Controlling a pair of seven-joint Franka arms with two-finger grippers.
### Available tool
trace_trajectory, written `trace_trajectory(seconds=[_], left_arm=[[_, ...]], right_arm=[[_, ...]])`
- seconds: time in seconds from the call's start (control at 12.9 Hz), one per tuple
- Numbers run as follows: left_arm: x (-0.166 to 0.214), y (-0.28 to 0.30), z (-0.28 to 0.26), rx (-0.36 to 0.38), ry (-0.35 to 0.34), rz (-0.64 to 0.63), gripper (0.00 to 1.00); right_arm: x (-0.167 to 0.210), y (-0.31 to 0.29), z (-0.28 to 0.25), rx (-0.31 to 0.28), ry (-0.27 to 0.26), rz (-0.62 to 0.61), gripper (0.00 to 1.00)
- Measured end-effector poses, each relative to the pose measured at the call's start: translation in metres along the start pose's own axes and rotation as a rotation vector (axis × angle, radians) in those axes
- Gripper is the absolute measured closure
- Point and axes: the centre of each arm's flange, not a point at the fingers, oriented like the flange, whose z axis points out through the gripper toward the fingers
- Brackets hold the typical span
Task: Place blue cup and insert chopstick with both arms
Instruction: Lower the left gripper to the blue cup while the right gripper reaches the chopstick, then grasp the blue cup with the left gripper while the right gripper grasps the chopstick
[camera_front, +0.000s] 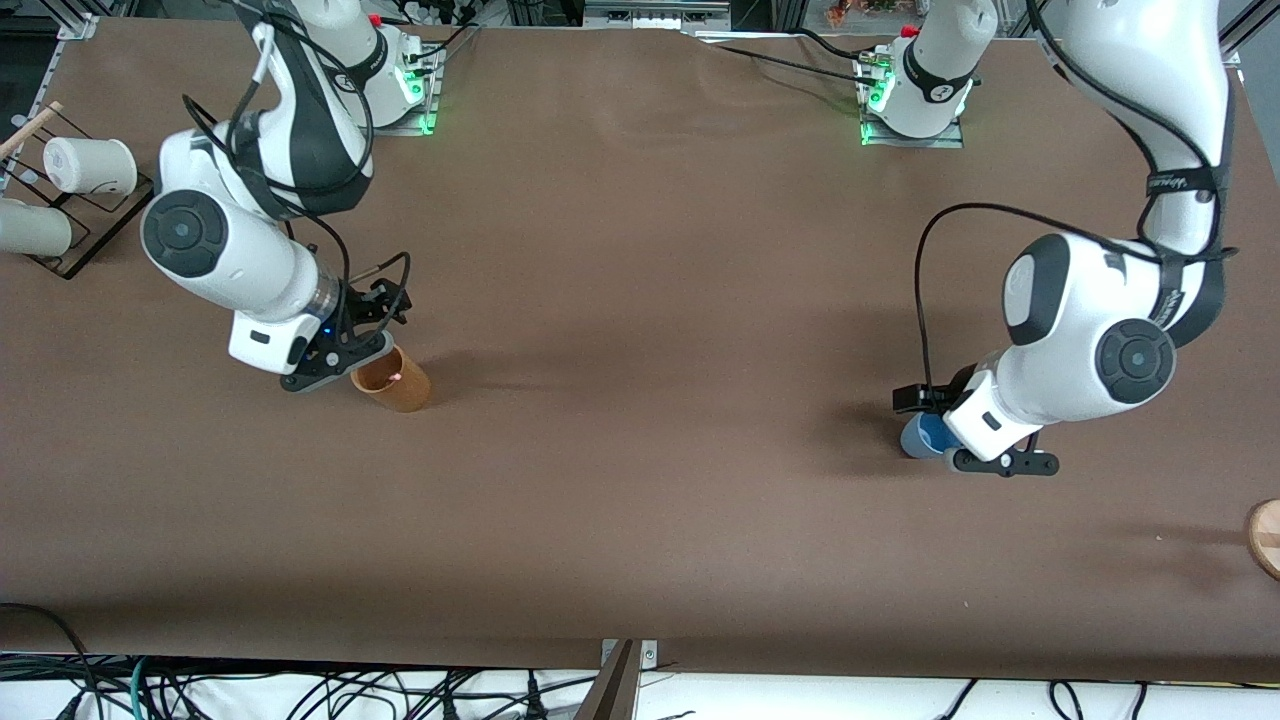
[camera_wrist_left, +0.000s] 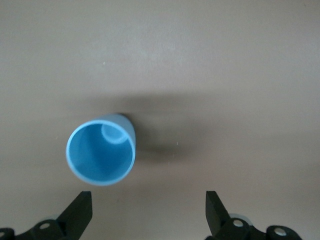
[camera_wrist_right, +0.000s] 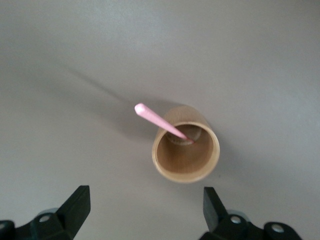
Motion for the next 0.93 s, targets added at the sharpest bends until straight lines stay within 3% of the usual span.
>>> trace_trajectory(seconds=[0.31, 0.47, 0.54, 0.78, 0.93], left_arm=[[0.017, -0.008, 0.036, 0.008, 0.050, -0.011, 0.00], [0.020, -0.009, 0.049, 0.011, 0.049, -0.013, 0.00], [0.021, -0.010, 0.053, 0.012, 0.044, -0.013, 0.00], [0.018, -0.011, 0.063, 0.015, 0.032, -0.015, 0.00], [0.014, -0.014, 0.079, 0.017, 0.045, -0.019, 0.00]], right_arm=[[0.009, 0.004, 0.037, -0.003, 0.010, -0.035, 0.02], [0.014, 0.005, 0.050, -0.006, 0.020, -0.057, 0.09], [0.016, 0.006, 0.055, -0.007, 0.024, -0.069, 0.19], [0.019, 0.007, 0.065, -0.008, 0.026, -0.078, 0.25], [0.020, 0.007, 0.067, -0.008, 0.026, -0.081, 0.44]])
